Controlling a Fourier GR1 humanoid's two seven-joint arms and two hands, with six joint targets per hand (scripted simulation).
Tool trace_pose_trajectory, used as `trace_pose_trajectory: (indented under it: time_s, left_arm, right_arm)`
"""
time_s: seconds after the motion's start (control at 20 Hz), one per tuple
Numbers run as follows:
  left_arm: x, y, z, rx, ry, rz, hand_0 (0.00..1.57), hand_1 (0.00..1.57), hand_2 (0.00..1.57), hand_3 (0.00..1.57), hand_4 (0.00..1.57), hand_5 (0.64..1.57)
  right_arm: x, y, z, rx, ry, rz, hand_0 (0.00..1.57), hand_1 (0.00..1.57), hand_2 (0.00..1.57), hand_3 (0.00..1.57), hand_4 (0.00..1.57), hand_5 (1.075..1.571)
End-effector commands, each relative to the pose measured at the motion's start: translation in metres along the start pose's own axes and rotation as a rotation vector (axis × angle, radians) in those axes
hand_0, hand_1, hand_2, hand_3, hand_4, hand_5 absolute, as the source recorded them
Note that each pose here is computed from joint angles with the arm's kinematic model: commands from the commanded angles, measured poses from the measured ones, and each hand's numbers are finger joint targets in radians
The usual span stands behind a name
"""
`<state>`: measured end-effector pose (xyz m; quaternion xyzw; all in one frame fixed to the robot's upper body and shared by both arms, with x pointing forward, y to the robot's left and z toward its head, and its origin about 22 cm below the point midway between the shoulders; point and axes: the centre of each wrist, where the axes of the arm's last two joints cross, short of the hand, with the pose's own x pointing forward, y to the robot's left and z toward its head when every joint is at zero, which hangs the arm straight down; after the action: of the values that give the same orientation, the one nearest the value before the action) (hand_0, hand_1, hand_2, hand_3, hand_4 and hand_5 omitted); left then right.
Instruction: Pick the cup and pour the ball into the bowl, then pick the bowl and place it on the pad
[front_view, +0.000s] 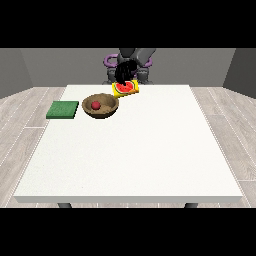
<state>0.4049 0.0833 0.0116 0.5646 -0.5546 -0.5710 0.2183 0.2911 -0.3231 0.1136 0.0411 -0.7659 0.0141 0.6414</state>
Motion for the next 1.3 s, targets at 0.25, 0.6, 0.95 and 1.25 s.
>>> trace_pose_trajectory:
  time_s: [0.25,0.6,0.95,1.25]
  left_arm:
    - [-0.093,-0.012,0.018,0.202,0.425,0.545,1.24,1.24,1.57,1.57,0.76,1.568]
    - [-0.113,-0.054,0.091,0.334,0.481,0.799,1.56,1.56,1.57,1.57,1.37,1.530]
    - [-0.077,-0.008,0.050,0.462,0.512,1.562,1.37,1.37,1.57,1.57,0.86,1.564]
    - [-0.141,-0.015,0.068,0.694,0.296,1.861,0.17,0.17,0.00,0.00,0.20,1.566]
  right_arm:
    - [-0.006,-0.013,0.024,-0.037,-0.027,0.010,0.00,0.00,0.00,0.00,0.38,1.565]
    - [0.022,-0.009,0.031,-0.028,-0.127,0.024,0.00,0.00,0.00,0.00,0.39,1.566]
    - [0.023,0.000,0.026,-0.049,-0.145,-0.010,0.00,0.00,0.00,0.00,0.46,1.566]
    - [0.034,0.027,0.023,-0.093,-0.196,-0.011,0.00,0.00,0.00,0.00,0.51,1.563]
